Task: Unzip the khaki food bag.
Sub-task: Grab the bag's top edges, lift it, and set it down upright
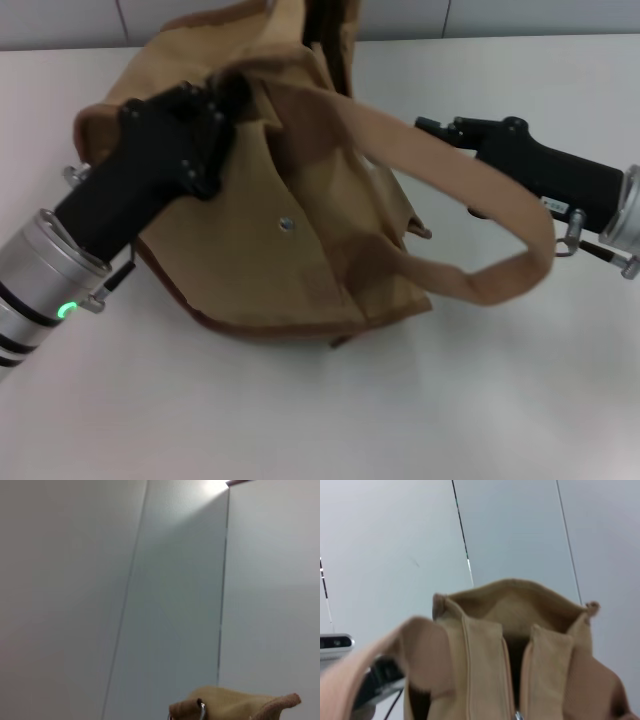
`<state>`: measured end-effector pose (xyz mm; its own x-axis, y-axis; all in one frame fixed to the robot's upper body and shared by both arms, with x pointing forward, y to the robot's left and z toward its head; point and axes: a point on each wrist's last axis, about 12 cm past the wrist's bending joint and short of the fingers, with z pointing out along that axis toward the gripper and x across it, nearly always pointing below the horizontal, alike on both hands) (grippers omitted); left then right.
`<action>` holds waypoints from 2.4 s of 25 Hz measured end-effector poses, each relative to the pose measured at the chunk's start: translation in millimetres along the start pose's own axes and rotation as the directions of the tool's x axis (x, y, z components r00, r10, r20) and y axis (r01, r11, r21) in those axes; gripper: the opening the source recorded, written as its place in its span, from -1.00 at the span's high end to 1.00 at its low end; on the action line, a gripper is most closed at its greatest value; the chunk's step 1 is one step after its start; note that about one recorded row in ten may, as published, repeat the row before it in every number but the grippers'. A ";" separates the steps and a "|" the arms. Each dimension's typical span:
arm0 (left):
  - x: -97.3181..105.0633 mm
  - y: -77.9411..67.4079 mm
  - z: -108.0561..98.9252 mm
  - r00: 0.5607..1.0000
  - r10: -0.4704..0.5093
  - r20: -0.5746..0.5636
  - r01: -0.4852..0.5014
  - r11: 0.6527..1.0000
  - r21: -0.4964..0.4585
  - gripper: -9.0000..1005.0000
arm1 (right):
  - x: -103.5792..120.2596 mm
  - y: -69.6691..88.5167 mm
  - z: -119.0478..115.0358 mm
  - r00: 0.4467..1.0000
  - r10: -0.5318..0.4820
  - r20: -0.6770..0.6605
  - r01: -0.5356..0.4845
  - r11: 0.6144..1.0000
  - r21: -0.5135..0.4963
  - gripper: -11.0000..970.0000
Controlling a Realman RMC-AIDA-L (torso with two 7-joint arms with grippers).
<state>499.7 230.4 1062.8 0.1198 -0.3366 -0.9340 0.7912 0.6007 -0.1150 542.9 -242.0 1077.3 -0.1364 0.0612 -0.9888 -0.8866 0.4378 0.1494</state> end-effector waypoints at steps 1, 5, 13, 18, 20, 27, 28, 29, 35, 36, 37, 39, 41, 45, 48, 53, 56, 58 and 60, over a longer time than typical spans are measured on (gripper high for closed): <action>1.2 -0.9 0.4 1.000 -0.001 -0.011 0.001 1.000 0.010 0.69 | -1.5 -0.7 2.4 1.000 -0.004 -0.015 0.004 1.000 -0.016 0.67; 9.1 -6.1 5.9 0.997 -0.010 -0.080 0.015 0.998 0.067 0.68 | -10.8 -8.7 0.3 0.991 -0.041 -0.125 0.033 0.997 -0.062 0.35; 18.8 -12.5 15.6 0.986 -0.009 -0.165 0.033 0.989 0.143 0.68 | -19.2 -14.3 -12.9 0.945 -0.086 -0.316 0.052 0.992 -0.114 -0.02; 21.1 -13.6 20.3 0.981 0.001 -0.192 0.033 0.984 0.173 0.68 | -16.1 -13.9 -9.2 0.916 -0.120 -0.383 0.064 0.986 -0.157 -0.22; 21.6 -13.5 21.0 0.980 0.003 -0.197 0.032 0.984 0.175 0.68 | -16.8 -14.3 -7.9 0.916 -0.127 -0.382 0.071 0.985 -0.157 -0.30; 23.3 -13.6 23.9 0.976 0.010 -0.215 0.032 0.982 0.188 0.67 | -18.6 -14.3 1.2 0.920 -0.135 -0.369 0.076 0.982 -0.171 -0.35; 23.2 -13.6 24.1 0.976 0.010 -0.215 0.031 0.982 0.189 0.67 | -18.2 -14.0 3.0 0.920 -0.135 -0.367 0.075 0.982 -0.175 -0.32; 23.2 -13.5 24.5 0.976 0.011 -0.215 0.031 0.981 0.190 0.67 | -18.1 -13.9 4.8 0.920 -0.136 -0.366 0.075 0.981 -0.178 -0.30; 23.0 -13.4 26.5 0.976 0.015 -0.216 0.029 0.980 0.197 0.67 | -11.0 -13.9 17.3 0.906 -0.139 -0.400 0.069 0.980 -0.185 0.28; 22.9 -13.3 27.0 0.976 0.018 -0.216 0.026 0.980 0.199 0.67 | -10.2 -13.9 18.9 0.903 -0.142 -0.406 0.071 0.980 -0.186 0.31; 22.9 -13.3 27.6 0.976 0.021 -0.215 0.023 0.979 0.201 0.67 | -9.7 -14.0 20.1 0.901 -0.145 -0.409 0.073 0.980 -0.186 0.33; 22.9 -13.5 28.5 0.976 0.024 -0.214 0.021 0.979 0.203 0.66 | -9.3 -13.4 21.9 0.899 -0.151 -0.411 0.076 0.978 -0.192 0.37; 23.2 -13.4 29.2 0.976 0.025 -0.216 0.020 0.979 0.204 0.66 | -9.1 -12.6 23.2 0.902 -0.157 -0.403 0.082 0.977 -0.196 0.42; 23.6 -13.0 29.8 0.975 0.028 -0.220 0.018 0.979 0.201 0.66 | -8.0 -11.0 24.5 0.912 -0.164 -0.377 0.093 0.975 -0.200 0.51; 23.9 -12.8 30.0 0.975 0.028 -0.222 0.017 0.980 0.201 0.66 | -7.6 -10.8 24.3 0.911 -0.169 -0.375 0.097 0.975 -0.202 0.69; 23.9 -12.7 30.5 0.974 0.030 -0.223 0.016 0.979 0.201 0.66 | -6.4 -10.4 23.7 0.914 -0.161 -0.372 0.091 0.976 -0.198 0.89; 23.8 -12.7 30.5 0.974 0.030 -0.223 0.016 0.979 0.202 0.66 | -5.2 -10.1 22.6 0.915 -0.156 -0.372 0.088 0.977 -0.192 0.98; 23.3 -12.9 30.1 0.976 0.026 -0.217 0.018 0.980 0.199 0.65 | -3.8 -10.1 20.4 0.916 -0.149 -0.372 0.084 0.979 -0.184 0.97; 22.7 -12.9 28.9 0.978 0.022 -0.209 0.019 0.981 0.192 0.65 | -2.1 -10.2 16.3 0.918 -0.139 -0.372 0.079 0.982 -0.172 0.95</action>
<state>509.6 194.0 1052.9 0.0097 -0.1644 -0.9864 0.8937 0.4439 -0.0652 559.4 -232.0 1077.8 -0.1661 -0.3384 -0.9262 -0.9572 0.2809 0.0690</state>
